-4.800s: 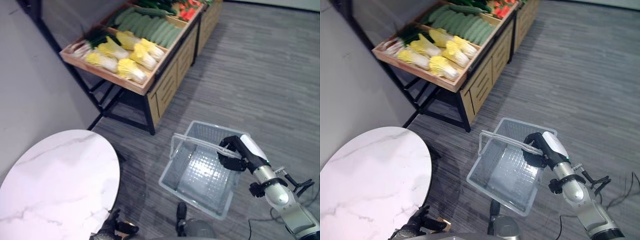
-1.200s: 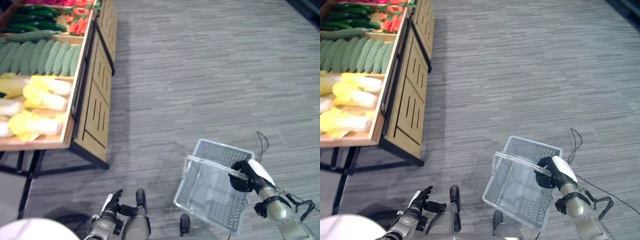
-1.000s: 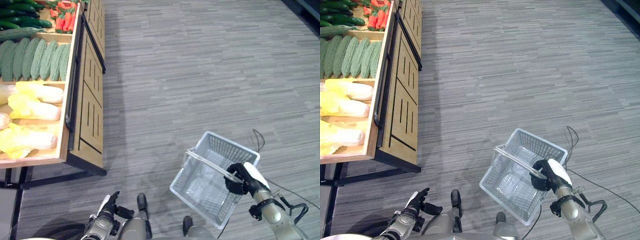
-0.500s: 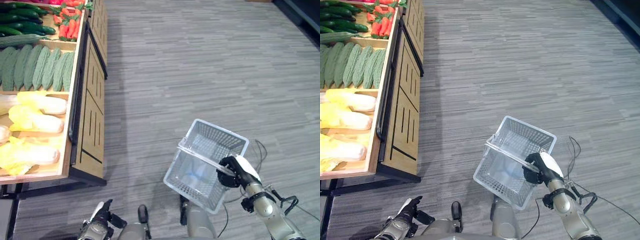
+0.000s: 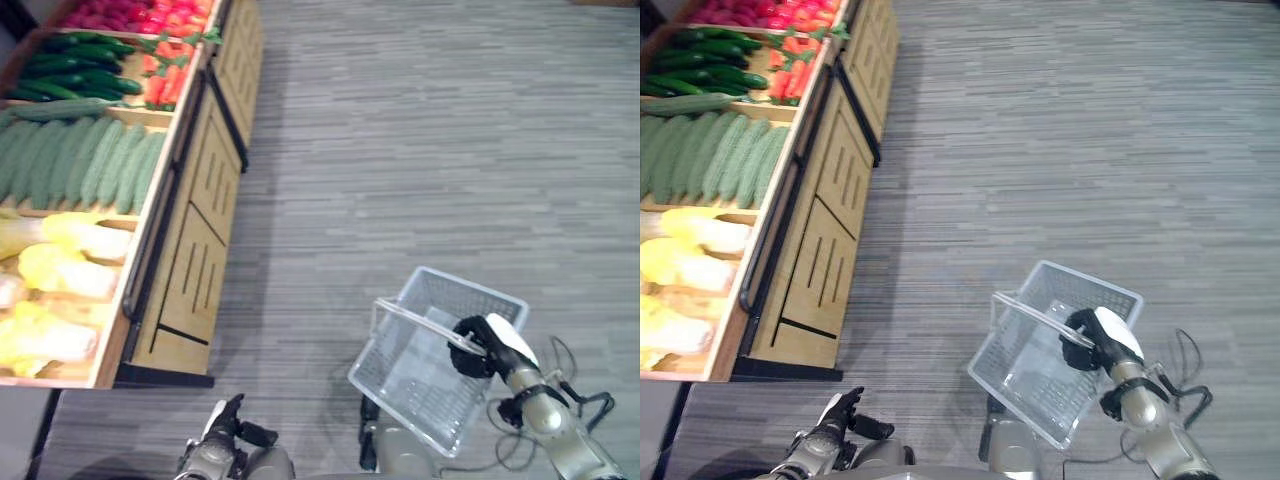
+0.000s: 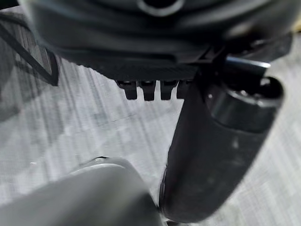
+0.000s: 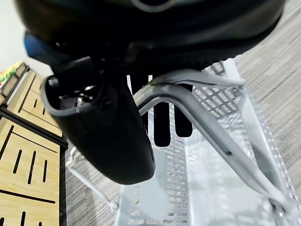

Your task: Get the vegetables into the basket

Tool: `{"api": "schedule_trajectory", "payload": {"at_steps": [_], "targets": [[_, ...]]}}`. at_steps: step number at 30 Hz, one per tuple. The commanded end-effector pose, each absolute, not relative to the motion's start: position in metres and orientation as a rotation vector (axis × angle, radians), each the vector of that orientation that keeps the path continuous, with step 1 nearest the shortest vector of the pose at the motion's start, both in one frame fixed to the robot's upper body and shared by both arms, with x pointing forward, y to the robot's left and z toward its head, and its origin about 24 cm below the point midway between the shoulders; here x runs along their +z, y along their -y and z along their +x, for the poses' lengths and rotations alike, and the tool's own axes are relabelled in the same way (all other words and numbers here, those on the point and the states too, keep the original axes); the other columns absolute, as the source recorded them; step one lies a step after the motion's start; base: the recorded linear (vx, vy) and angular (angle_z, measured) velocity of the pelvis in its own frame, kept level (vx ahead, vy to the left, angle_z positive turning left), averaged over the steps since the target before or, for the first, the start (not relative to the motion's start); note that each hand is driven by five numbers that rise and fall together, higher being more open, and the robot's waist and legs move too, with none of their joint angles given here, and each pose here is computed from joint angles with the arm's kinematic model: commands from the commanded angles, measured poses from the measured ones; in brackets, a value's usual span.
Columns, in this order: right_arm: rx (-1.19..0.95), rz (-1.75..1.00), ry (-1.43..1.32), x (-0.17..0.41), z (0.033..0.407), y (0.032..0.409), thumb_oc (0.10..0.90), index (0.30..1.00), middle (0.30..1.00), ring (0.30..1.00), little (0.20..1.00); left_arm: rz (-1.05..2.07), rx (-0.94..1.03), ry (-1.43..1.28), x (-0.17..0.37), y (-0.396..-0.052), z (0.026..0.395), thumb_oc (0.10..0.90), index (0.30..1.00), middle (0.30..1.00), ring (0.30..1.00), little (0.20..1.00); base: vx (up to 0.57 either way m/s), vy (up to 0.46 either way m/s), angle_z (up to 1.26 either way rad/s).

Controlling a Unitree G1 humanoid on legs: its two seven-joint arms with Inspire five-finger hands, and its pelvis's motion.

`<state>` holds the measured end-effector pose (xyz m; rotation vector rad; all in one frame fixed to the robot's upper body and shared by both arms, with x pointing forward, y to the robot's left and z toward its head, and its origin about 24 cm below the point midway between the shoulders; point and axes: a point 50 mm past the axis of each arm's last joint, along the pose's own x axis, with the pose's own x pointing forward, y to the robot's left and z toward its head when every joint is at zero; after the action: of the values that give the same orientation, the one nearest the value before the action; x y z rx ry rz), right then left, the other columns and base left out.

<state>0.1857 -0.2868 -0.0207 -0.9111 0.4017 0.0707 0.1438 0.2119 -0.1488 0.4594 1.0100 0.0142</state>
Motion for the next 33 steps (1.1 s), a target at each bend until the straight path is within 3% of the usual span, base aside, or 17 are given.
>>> {"api": "schedule_trajectory", "payload": {"at_steps": [1, 12, 26, 33], "targets": [[-0.012, -0.899, -0.081, 0.037, 0.214, 0.282, 0.400, 0.300, 0.300, 0.300, 0.300, 0.538, 0.033, -1.003, -0.145, -0.230, 0.142, 0.900, 1.000, 1.000, 1.000, 1.000, 0.32, -0.137, 0.31], [-0.001, -0.922, -0.139, 0.024, 0.201, 0.282, 0.400, 0.300, 0.300, 0.300, 0.300, 0.559, 0.041, -1.076, -0.151, -0.238, 0.116, 0.900, 1.000, 1.000, 1.000, 1.000, 0.39, 0.088, -0.11], [0.057, -0.881, -0.108, 0.017, 0.220, 0.257, 0.400, 0.300, 0.300, 0.300, 0.300, 0.564, 0.086, -1.045, -0.144, -0.253, 0.126, 0.900, 1.000, 1.000, 1.000, 1.000, 0.20, 0.198, -0.07], [0.073, -0.903, -0.088, 0.021, 0.224, 0.255, 0.400, 0.300, 0.300, 0.300, 0.300, 0.540, 0.097, -1.039, -0.144, -0.253, 0.127, 0.900, 1.000, 1.000, 1.000, 1.000, 0.22, 0.022, 0.52]]}}
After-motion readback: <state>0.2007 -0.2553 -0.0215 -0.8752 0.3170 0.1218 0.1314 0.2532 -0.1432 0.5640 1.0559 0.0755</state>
